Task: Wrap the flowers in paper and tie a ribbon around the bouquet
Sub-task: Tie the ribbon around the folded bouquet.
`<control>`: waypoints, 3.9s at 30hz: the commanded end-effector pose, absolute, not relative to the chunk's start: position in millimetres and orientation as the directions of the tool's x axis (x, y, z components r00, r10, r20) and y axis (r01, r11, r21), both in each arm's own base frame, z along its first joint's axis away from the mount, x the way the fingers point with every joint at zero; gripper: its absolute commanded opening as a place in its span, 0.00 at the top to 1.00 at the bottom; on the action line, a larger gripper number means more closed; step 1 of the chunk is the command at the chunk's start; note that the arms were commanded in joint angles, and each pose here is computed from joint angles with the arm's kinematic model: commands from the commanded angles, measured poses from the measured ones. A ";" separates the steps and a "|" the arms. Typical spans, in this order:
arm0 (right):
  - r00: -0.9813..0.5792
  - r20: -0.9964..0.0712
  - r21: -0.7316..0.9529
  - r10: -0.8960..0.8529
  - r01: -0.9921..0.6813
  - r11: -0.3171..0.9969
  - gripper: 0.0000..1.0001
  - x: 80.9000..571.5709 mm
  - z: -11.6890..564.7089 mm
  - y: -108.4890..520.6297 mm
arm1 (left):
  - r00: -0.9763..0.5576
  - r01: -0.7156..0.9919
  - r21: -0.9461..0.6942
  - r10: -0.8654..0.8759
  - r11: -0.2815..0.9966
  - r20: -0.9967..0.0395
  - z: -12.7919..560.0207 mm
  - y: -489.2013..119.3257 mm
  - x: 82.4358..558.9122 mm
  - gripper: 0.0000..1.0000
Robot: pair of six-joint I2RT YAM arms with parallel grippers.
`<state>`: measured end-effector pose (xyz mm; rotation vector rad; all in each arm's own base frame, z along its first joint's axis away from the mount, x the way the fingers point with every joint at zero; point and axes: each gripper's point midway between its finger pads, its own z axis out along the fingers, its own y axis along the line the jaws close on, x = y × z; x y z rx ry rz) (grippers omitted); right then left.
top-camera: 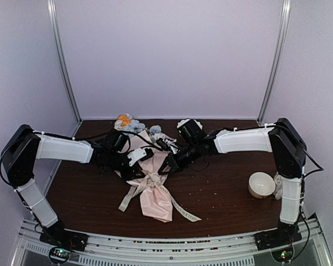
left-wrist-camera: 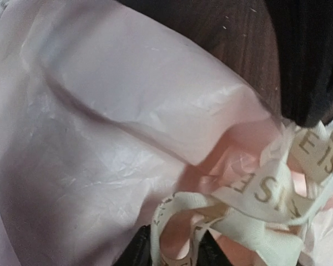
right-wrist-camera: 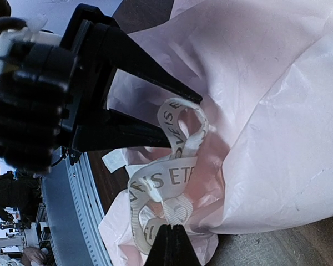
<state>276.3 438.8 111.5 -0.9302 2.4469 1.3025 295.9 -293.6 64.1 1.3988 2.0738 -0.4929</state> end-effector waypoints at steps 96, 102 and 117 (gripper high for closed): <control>-0.647 -0.568 0.350 -0.509 -0.750 0.562 0.69 246.0 105.1 391.9 | -0.380 0.805 0.117 0.657 0.582 -0.651 96.7 -306.0 209.5 0.52; -0.646 -0.565 0.347 -0.513 -0.751 0.562 0.69 245.7 104.1 391.3 | -0.425 0.783 0.125 0.671 0.609 -0.607 87.9 -299.5 211.1 0.77; -0.645 -0.560 0.348 -0.520 -0.753 0.559 0.69 245.4 102.8 391.0 | -0.421 0.750 0.114 0.603 0.652 -0.678 111.7 -282.6 209.3 0.97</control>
